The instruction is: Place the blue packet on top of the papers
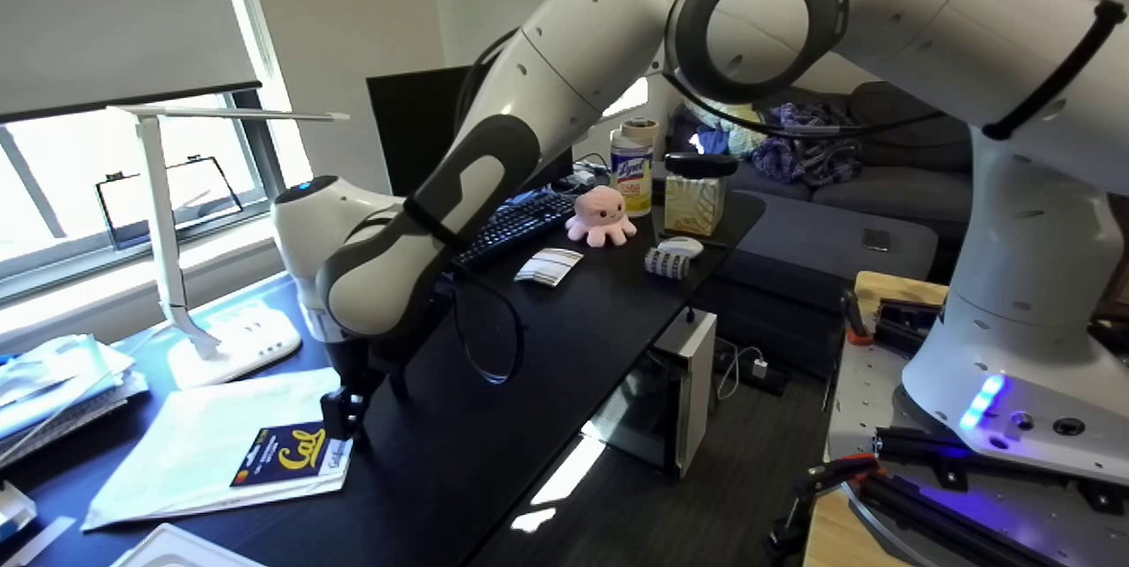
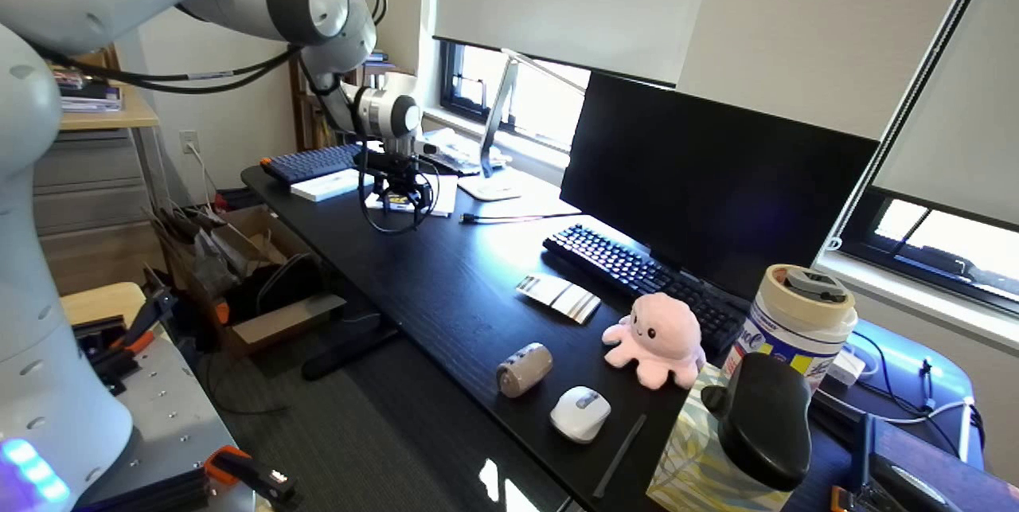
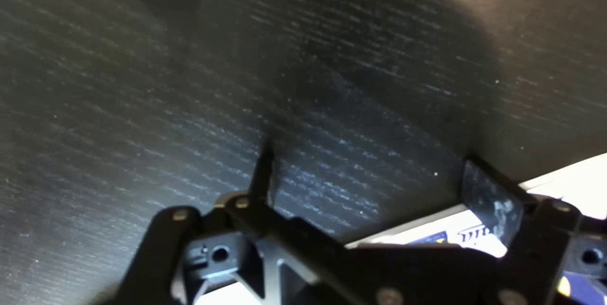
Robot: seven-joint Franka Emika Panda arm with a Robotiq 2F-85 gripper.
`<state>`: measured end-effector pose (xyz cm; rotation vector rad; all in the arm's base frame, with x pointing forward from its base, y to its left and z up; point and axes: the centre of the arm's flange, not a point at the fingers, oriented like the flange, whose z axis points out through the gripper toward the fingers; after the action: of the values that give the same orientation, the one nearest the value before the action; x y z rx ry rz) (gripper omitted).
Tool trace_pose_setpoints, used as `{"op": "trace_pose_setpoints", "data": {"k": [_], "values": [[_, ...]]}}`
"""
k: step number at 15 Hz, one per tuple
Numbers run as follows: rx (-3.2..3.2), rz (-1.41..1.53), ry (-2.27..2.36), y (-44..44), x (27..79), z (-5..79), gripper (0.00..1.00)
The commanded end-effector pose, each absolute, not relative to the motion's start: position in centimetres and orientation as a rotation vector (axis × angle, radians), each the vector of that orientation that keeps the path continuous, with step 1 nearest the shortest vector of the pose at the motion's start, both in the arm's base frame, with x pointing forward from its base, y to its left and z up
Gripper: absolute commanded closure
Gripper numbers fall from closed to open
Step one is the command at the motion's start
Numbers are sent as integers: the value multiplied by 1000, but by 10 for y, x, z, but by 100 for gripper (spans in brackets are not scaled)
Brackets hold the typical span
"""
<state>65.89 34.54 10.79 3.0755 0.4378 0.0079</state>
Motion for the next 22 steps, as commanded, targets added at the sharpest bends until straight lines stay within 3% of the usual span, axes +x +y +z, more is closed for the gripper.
{"op": "trace_pose_setpoints", "data": {"k": [1,10,22], "values": [[3079,-48,351,332,642,109,0],[3081,-45,230,304,619,135,0],[3159,294,189,280,641,199,0]]}}
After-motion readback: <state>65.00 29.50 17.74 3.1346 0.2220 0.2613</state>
